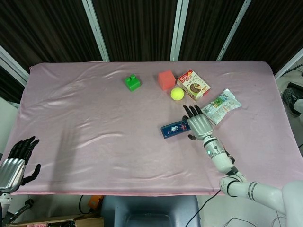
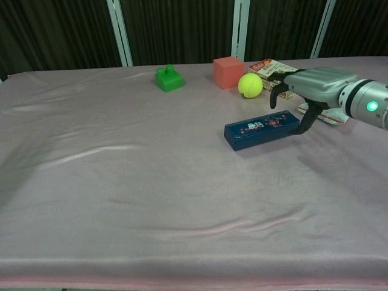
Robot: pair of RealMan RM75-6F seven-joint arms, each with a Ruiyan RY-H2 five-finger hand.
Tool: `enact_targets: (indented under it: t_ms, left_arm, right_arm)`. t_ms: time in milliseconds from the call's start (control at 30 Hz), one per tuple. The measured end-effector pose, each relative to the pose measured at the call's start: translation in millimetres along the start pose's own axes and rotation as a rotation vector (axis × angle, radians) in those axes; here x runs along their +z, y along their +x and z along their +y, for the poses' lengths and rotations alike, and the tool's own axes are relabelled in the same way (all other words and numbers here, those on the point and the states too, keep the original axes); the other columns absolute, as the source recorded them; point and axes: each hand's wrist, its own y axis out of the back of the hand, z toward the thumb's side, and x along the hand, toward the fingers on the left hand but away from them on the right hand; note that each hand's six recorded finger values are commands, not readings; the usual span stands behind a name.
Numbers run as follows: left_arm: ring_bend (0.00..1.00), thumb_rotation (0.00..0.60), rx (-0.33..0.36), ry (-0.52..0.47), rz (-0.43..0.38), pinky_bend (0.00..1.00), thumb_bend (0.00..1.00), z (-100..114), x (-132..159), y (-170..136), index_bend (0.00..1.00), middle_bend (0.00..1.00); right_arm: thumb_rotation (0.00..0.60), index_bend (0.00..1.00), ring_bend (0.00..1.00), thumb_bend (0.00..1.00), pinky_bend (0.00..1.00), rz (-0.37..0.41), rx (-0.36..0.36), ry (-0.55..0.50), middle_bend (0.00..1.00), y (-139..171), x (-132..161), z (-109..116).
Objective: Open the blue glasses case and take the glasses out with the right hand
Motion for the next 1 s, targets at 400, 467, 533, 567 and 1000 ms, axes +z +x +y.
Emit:
enact_targets:
  t_ms: [400,467,533,567,1000]
  left_arm:
    - [0.0,0.6,0.004,0.004,0.006,0.06,0.43,1,1,0,0.0,0.01]
    - [0.0,0.6,0.009,0.002,0.005,0.06,0.43,2,1,0,0.0,0.01]
    - [0.0,0.6,0.013,-0.001,0.004,0.06,0.43,3,0,-1,0.0,0.01]
    - [0.0,0.6,0.013,-0.001,0.003,0.06,0.43,3,0,-2,0.0,0.01]
    - [0.0,0.6,0.007,0.006,-0.006,0.06,0.43,1,3,-2,0.0,0.02]
  right_arm:
    - [0.6,0.49,0.0,0.52,0.0,0.019,-0.005,-0.001,0.06,-16,21,-6]
    - [0.6,0.49,0.0,0.52,0.0,0.018,-0.008,0.0,0.06,-15,21,-6]
    - [0.6,0.48,0.0,0.52,0.0,0.017,-0.012,-0.004,0.06,-13,19,-6]
    - [0.6,0.47,0.0,0.52,0.0,0.017,-0.015,-0.003,0.06,-12,17,-5]
    - [0.6,0.47,0.0,0.52,0.0,0.017,-0.002,-0.012,0.06,-7,12,-12]
